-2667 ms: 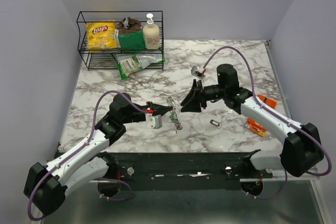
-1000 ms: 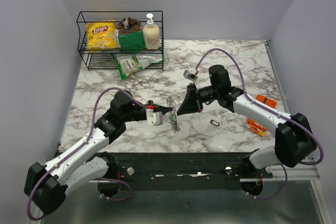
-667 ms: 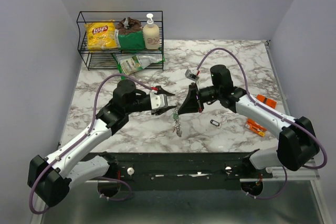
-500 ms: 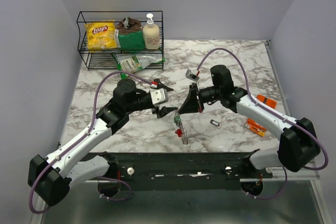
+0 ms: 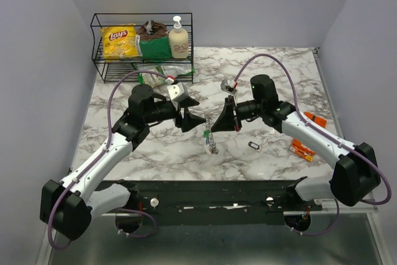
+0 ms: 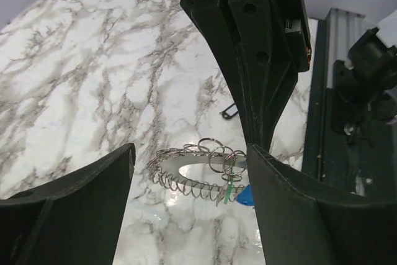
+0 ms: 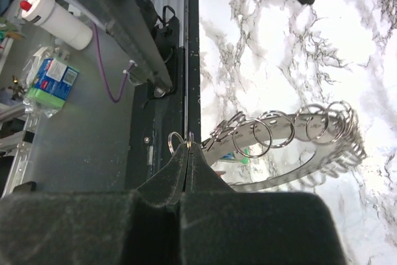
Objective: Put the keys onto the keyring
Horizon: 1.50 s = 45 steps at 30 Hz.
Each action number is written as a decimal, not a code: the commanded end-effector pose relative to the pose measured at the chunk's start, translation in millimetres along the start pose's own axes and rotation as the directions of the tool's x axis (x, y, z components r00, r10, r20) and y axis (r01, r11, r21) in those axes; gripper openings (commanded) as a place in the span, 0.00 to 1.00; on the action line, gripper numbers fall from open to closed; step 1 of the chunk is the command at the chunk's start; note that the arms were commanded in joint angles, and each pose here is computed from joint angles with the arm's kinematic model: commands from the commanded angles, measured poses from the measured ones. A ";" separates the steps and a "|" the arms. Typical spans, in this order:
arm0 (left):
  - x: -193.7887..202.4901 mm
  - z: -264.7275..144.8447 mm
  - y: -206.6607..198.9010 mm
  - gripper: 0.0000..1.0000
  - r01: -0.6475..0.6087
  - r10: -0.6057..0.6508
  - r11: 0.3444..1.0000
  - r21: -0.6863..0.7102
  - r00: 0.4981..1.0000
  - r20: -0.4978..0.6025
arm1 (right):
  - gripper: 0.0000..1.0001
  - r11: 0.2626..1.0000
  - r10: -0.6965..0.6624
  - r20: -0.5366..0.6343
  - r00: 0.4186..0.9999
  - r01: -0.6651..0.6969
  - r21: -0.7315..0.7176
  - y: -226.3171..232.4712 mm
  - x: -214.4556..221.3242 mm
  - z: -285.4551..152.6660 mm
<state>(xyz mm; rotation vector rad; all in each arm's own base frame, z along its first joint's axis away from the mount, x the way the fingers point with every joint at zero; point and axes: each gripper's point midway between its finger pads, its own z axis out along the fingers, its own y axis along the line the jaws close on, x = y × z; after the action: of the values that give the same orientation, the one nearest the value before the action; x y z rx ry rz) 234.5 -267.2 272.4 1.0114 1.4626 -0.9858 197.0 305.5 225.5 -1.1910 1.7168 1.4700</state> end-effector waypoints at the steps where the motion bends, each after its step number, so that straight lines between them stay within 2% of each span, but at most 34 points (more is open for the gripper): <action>1: -22.2 -2.4 -26.3 0.79 0.072 -0.084 0.980 0.184 0.995 0.056 | 0.01 0.998 -0.060 0.021 0.998 0.060 0.000 9.0 -17.4 -3.5; 5: -23.8 -2.0 -35.2 0.77 0.074 -0.089 0.964 0.254 0.995 0.045 | 0.01 0.995 -0.100 0.025 0.995 0.100 0.003 8.7 -21.5 -4.1; 8: -18.8 0.2 -40.6 0.68 0.112 -0.120 0.943 0.314 0.993 0.007 | 0.01 0.995 -0.102 0.026 0.994 0.102 0.000 9.0 -22.9 -4.0; 10: -16.4 1.3 -43.1 0.67 0.126 -0.132 0.932 0.340 0.991 -0.006 | 0.01 0.995 -0.102 0.026 0.994 0.102 -0.002 9.3 -22.9 -4.0; 17: -9.0 2.8 -42.1 0.51 0.111 -0.114 0.932 0.344 0.993 -0.013 | 0.01 0.994 -0.110 0.030 0.994 0.110 -0.002 10.3 -26.2 -4.5; 23: 1.1 6.3 -39.6 0.43 0.107 -0.096 0.942 0.318 0.994 -0.051 | 0.01 0.994 -0.112 0.032 0.993 0.113 -0.006 11.1 -27.6 -4.4; 36: 23.7 17.5 -40.3 0.35 0.129 -0.087 0.939 0.319 0.986 -0.144 | 0.01 0.993 -0.117 0.032 0.993 0.117 -0.004 12.7 -26.5 -5.5; 45: 30.4 17.6 -39.3 0.29 0.133 -0.086 0.941 0.311 0.983 -0.161 | 0.01 0.993 -0.121 0.033 0.992 0.121 -0.007 13.5 -26.8 -5.7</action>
<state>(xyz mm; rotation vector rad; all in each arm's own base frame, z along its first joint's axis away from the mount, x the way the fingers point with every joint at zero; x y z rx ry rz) 197.0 -292.0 242.6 1.2581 1.5192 -1.3045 199.4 305.9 235.8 -1.2231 1.6685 1.4387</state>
